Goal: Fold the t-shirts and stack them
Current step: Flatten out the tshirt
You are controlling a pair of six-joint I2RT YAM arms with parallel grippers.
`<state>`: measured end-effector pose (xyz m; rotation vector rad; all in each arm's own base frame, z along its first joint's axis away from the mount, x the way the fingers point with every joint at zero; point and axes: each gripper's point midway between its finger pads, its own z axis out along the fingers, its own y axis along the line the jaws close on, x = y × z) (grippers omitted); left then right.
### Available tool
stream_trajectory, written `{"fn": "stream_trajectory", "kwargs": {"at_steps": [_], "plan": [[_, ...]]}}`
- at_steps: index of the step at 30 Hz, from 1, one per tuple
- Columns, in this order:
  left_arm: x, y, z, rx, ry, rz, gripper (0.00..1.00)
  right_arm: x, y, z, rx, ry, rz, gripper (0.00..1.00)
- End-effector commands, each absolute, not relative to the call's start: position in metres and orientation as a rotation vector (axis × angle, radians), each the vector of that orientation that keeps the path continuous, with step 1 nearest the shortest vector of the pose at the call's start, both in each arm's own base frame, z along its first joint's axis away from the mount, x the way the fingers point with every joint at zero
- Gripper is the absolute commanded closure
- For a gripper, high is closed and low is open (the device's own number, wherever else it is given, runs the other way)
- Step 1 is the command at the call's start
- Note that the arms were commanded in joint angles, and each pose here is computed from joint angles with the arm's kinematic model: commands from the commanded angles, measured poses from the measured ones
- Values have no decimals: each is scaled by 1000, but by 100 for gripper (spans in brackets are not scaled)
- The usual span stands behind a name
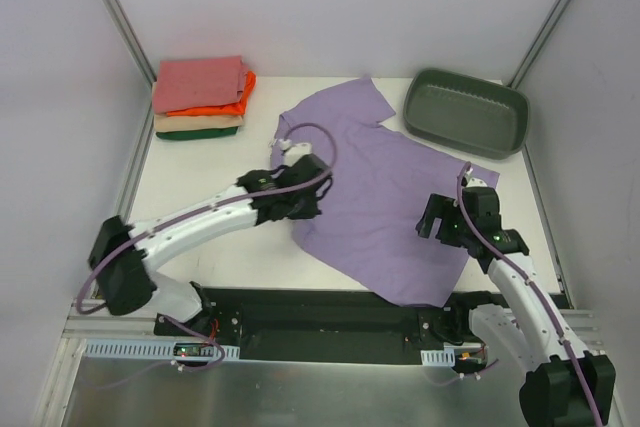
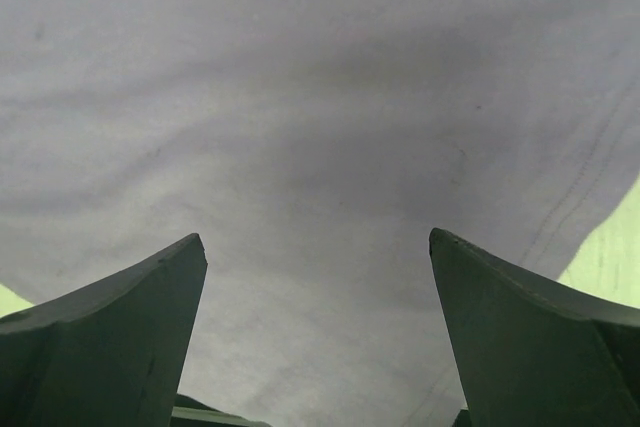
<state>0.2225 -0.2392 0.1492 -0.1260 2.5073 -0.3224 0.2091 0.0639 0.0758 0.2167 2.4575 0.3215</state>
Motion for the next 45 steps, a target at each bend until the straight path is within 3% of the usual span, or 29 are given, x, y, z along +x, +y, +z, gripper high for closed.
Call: {"fn": "stream_trajectory", "kwargs": {"at_steps": [1, 6, 10, 14, 20, 25, 30, 39, 42, 45], "plan": [[207, -317, 135, 208, 2602, -384, 100, 213, 44, 96, 264, 2397, 187, 4], [191, -380, 113, 394, 2679, -479, 100, 211, 30, 98, 310, 2365, 110, 4], [186, -408, 103, 491, 2702, -593, 76, 211, 28, 97, 316, 2365, 97, 4], [182, -403, 98, 505, 2715, -586, 43, 211, 27, 94, 321, 2383, 92, 4], [182, -356, 102, 367, 2668, -474, 20, 211, 29, 92, 317, 2399, 99, 4], [171, -318, 83, 181, 2689, -448, 7, 212, 42, 91, 291, 2413, 184, 4], [192, -303, 79, 16, 2630, -517, 9, 213, 57, 86, 263, 2427, 283, 4], [252, -295, 78, -99, 2533, -563, 27, 202, 98, 50, 286, 2475, 563, 4], [264, -296, 71, -118, 2548, -565, 35, 196, 92, 39, 292, 2516, 517, 4], [269, -299, 67, -124, 2558, -563, 36, 192, 83, 32, 292, 2552, 443, 4]]}}
